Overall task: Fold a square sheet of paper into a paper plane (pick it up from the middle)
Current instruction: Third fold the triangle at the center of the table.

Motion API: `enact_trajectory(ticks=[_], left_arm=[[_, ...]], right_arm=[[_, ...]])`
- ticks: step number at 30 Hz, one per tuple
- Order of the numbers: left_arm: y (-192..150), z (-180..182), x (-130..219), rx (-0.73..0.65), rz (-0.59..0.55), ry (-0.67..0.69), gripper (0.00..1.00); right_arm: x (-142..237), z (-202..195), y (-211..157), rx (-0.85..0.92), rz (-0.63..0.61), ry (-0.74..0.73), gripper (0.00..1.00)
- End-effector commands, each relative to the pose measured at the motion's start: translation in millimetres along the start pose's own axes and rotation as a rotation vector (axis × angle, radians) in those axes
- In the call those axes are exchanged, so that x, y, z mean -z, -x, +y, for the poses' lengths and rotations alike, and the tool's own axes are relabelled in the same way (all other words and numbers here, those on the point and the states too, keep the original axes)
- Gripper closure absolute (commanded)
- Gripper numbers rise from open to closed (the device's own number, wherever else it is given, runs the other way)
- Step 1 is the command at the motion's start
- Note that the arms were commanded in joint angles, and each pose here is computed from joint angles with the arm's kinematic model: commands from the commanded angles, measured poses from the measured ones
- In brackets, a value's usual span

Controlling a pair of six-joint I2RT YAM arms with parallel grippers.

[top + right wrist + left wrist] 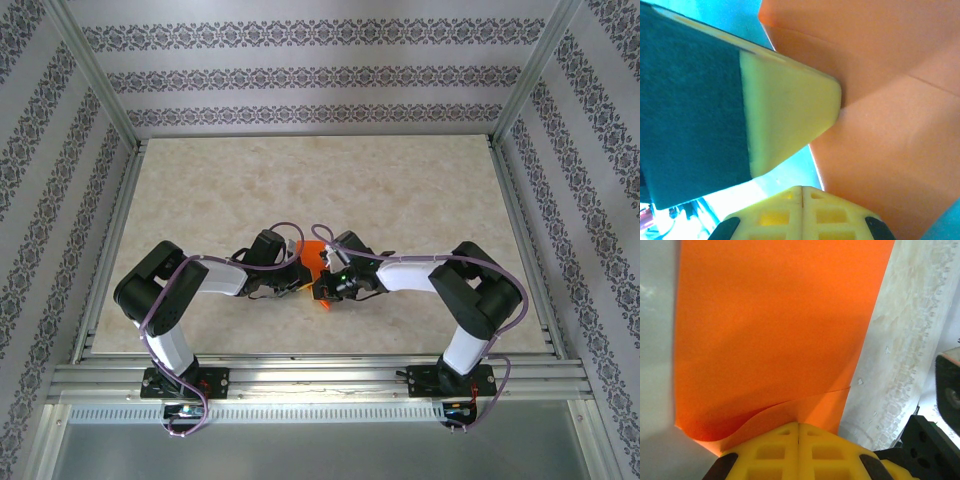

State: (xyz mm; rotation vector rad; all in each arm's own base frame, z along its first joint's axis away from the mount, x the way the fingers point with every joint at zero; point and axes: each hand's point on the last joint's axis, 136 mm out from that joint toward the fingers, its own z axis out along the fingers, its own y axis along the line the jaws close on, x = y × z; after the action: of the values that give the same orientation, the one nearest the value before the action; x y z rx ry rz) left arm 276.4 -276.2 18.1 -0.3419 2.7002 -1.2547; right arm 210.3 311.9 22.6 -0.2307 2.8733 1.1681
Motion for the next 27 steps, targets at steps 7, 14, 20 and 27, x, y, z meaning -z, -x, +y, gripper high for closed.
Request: enact_trajectory(ticks=[7,14,20,27], left_arm=[[-14,27,-2,0.031,0.026,0.092,1.0],[-14,29,-2,0.033,0.022,0.1,1.0],[-14,35,-2,0.045,0.013,0.119,1.0],[-15,38,-2,0.047,0.013,0.125,1.0]], right_arm=[[-7,-7,-22,-0.024,0.058,-0.006,0.99],[-7,-16,-35,-0.049,0.078,-0.019,0.99],[-4,-16,-47,-0.052,0.096,-0.012,0.98],[4,-22,-63,-0.055,0.098,-0.014,0.96]])
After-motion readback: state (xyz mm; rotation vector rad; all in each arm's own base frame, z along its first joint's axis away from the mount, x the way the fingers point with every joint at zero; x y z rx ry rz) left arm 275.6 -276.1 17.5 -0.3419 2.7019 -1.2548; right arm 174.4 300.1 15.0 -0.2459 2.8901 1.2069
